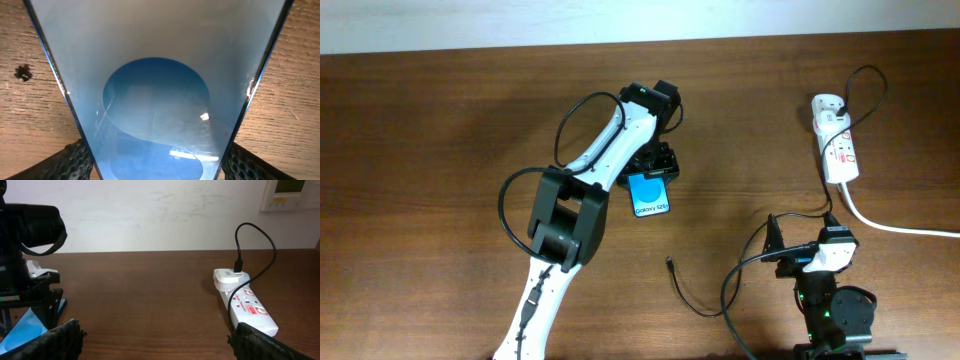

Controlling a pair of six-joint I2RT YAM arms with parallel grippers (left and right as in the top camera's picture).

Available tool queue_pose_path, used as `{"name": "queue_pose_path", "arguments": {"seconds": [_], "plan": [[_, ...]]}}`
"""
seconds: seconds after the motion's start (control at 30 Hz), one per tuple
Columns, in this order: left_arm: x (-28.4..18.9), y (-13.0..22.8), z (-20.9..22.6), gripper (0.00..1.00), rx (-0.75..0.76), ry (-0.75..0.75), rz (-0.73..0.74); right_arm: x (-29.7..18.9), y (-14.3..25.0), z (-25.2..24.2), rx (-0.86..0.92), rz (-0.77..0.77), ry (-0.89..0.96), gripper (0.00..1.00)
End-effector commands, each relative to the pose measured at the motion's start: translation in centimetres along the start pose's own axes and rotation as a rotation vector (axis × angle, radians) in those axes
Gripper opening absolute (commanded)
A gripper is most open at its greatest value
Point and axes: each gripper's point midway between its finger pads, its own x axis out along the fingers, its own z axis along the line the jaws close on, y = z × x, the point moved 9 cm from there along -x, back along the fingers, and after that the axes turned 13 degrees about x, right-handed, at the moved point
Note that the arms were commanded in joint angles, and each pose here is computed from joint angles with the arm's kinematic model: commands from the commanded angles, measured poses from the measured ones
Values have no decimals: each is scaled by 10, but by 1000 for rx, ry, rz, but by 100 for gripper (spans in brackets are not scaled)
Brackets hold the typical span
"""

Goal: Plug charger to phone and switch on socket
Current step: 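Lift the phone upright with the left gripper, bottom edge facing right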

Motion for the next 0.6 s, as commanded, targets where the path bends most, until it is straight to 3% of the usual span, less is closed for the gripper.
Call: {"name": "queue_pose_path", "arguments": {"seconds": [0.0, 0.03, 0.3, 0.57], "plan": [[23, -1, 7, 83, 5, -37, 40, 0, 2, 0, -8, 4, 5, 98], [22, -2, 7, 79, 12, -35, 35, 0, 2, 0, -8, 4, 5, 98], [4, -9, 12, 79, 17, -13, 7, 0, 2, 0, -8, 4, 5, 98], [-35, -11, 10, 79, 121, 152, 11, 0, 2, 0, -8, 4, 5, 98]]}}
